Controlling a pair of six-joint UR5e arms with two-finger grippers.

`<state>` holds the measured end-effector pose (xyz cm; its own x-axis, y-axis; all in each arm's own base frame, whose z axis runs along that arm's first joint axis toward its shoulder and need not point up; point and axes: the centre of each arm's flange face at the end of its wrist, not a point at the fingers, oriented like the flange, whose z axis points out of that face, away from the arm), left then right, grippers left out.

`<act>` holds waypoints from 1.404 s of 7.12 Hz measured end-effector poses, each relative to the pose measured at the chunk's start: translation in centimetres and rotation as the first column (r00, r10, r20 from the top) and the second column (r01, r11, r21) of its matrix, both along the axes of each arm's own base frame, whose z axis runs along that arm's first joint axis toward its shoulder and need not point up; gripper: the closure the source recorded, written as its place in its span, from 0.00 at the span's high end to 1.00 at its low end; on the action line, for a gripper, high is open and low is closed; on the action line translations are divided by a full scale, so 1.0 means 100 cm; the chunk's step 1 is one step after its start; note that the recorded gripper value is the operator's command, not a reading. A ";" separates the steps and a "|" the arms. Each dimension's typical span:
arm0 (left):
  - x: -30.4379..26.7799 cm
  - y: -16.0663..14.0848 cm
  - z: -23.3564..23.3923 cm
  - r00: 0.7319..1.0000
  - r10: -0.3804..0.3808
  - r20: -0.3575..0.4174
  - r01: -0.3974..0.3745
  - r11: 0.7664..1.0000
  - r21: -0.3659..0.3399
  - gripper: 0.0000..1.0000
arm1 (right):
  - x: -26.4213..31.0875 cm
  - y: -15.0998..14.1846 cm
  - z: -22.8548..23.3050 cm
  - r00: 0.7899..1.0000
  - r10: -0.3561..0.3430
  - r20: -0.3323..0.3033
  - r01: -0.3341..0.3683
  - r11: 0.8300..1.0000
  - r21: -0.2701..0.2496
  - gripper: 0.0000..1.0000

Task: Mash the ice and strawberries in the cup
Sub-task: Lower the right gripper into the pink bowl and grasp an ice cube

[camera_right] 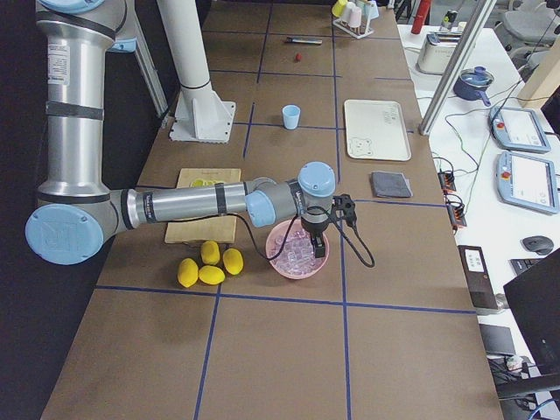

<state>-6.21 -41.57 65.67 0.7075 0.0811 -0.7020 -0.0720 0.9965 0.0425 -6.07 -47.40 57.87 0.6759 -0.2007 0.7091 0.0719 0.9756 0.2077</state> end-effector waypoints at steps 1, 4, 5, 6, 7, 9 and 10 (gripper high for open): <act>0.000 0.001 0.000 1.000 0.000 -0.001 0.000 1.000 0.000 1.00 | -0.017 0.002 0.014 1.000 0.015 -0.007 -0.015 1.000 0.007 0.92; 0.000 0.001 0.000 1.000 0.000 -0.002 0.000 1.000 -0.001 1.00 | -0.042 0.008 0.038 1.000 0.009 -0.026 -0.009 1.000 0.030 0.82; 0.000 0.001 0.000 1.000 0.000 -0.002 0.000 1.000 -0.001 1.00 | -0.046 0.009 0.039 1.000 0.004 -0.029 -0.003 0.999 0.034 0.79; 0.000 0.001 0.000 1.000 0.001 -0.002 -0.001 1.000 0.000 1.00 | -0.048 0.010 0.040 1.000 -0.002 -0.030 0.003 0.999 0.034 0.76; 0.000 0.001 0.000 1.000 0.001 -0.002 -0.001 1.000 0.000 1.00 | -0.050 0.012 0.041 0.999 -0.008 -0.032 0.009 0.999 0.033 0.72; 0.000 0.001 0.000 1.000 0.001 -0.002 -0.001 1.000 -0.001 1.00 | -0.054 0.014 0.042 0.999 -0.017 -0.034 0.019 0.999 0.032 0.56; 0.000 0.001 0.000 1.000 0.000 -0.002 0.000 1.000 -0.001 1.00 | -0.055 0.015 0.043 0.999 -0.020 -0.034 0.021 0.999 0.032 0.33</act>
<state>-6.18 -41.44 65.66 0.7059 0.0810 -0.7037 -0.0724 0.9965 0.0421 -11.57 -45.95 62.13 0.6949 -0.2372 0.6788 0.0994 0.9666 0.2360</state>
